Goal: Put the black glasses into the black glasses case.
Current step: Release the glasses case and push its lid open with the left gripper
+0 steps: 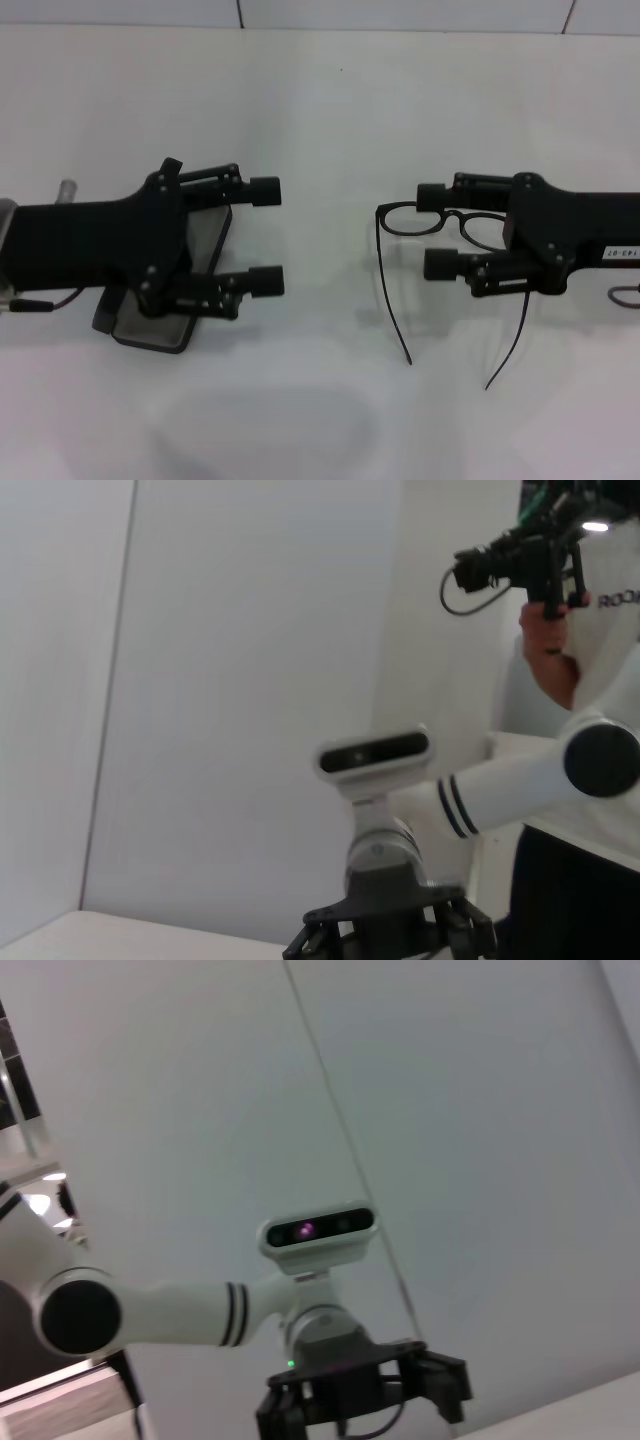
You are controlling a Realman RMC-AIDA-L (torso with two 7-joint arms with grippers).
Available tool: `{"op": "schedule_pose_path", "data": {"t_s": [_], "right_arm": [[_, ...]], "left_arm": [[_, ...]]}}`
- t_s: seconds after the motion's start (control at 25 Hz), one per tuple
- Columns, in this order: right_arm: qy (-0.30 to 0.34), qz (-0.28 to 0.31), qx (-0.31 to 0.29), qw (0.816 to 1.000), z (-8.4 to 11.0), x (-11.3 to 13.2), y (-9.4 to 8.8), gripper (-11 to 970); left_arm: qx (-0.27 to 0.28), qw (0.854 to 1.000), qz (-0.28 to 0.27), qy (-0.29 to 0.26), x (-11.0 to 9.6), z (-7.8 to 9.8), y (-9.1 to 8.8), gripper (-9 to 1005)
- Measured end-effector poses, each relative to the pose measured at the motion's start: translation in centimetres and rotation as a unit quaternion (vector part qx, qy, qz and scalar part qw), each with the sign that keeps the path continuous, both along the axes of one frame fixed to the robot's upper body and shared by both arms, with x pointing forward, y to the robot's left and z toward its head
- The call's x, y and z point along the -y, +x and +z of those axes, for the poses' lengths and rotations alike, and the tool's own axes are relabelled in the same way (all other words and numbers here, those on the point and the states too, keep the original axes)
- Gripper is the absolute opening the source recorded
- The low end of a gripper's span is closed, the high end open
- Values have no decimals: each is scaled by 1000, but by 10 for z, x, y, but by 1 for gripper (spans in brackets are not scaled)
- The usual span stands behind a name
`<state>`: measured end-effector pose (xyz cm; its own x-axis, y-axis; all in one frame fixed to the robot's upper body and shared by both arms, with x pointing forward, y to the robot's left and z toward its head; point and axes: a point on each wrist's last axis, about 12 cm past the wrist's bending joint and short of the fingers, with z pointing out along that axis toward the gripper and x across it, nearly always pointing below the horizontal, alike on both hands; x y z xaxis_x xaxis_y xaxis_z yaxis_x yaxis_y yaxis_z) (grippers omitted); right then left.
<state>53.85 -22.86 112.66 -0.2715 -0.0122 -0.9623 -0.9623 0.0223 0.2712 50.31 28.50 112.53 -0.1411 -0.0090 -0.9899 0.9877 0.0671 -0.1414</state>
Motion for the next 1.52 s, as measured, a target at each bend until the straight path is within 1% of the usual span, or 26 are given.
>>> {"op": "schedule_pose_path", "data": {"t_s": [0.04, 0.08, 0.12, 0.16, 0.2, 0.24, 0.32, 0.36, 0.4, 0.44, 0.48, 0.52, 0.6, 0.64, 0.68, 0.76, 0.8, 0.84, 0.88, 0.92, 1.04, 1.2, 1.36, 1.52], "right_arm": [[0, 0, 0, 1000, 0, 0, 0, 805], [2, -12, 5, 1000, -1, 2, 1, 805], [6, -58, 14, 998, -5, 11, 3, 804], [8, -72, 17, 997, -6, 14, 3, 804], [13, -98, 21, 995, -7, 23, 2, 803], [20, -119, 26, 992, -8, 31, 0, 803], [36, -154, 37, 987, -7, 47, -5, 802], [47, -169, 42, 984, -7, 55, -9, 801], [55, -179, 45, 981, -6, 62, -13, 801], [65, -190, 49, 978, -6, 68, -17, 800], [72, -198, 51, 976, -6, 73, -21, 800], [80, -206, 52, 974, -7, 77, -24, 799], [90, -218, 52, 970, -9, 82, -30, 799], [91, -221, 52, 970, -10, 84, -31, 798], [92, -226, 53, 968, -12, 85, -34, 798], [95, -232, 52, 967, -15, 87, -37, 797], [96, -233, 51, 966, -16, 87, -38, 796], [97, -233, 50, 966, -17, 86, -38, 796], [98, -233, 50, 966, -17, 86, -38, 795], [98, -233, 52, 966, -17, 85, -38, 795], [98, -230, 56, 967, -17, 83, -36, 793], [97, -225, 60, 968, -16, 80, -34, 792], [96, -225, 63, 967, -16, 80, -34, 790], [99, -228, 62, 967, -17, 81, -35, 788]], "left_arm": [[-6, 1000, 8, -4, 0, 1, 2, 854], [-24, 999, 23, -7, -1, 5, 6, 851], [-34, 999, 31, -8, -1, 7, 9, 849], [-57, 998, 42, -1, 0, 13, 15, 846], [-83, 995, 48, 14, 1, 18, 20, 844], [-108, 992, 52, 39, 4, 28, 25, 842], [-120, 986, 64, 94, 12, 44, 29, 837], [-118, 982, 79, 126, 18, 56, 30, 834], [-113, 973, 109, 172, 24, 70, 30, 832], [-111, 967, 127, 192, 27, 77, 30, 819], [-103, 952, 165, 238, 31, 89, 29, 805], [-97, 941, 189, 262, 34, 98, 28, 792], [-105, 903, 256, 328, 41, 113, 24, 765], [-106, 891, 275, 345, 44, 117, 23, 752], [-106, 871, 300, 375, 49, 119, 21, 751], [-107, 847, 324, 407, 56, 118, 19, 750], [-110, 829, 338, 433, 64, 114, 17, 749], [-112, 823, 343, 439, 66, 113, 17, 748], [-117, 810, 349, 457, 71, 107, 15, 744], [-121, 803, 350, 467, 74, 103, 15, 741], [-139, 780, 358, 494, 77, 88, 18, 730], [-153, 762, 364, 513, 78, 72, 26, 716], [-158, 754, 367, 521, 75, 63, 33, 702], [-167, 748, 370, 525, 71, 59, 41, 688]]}}
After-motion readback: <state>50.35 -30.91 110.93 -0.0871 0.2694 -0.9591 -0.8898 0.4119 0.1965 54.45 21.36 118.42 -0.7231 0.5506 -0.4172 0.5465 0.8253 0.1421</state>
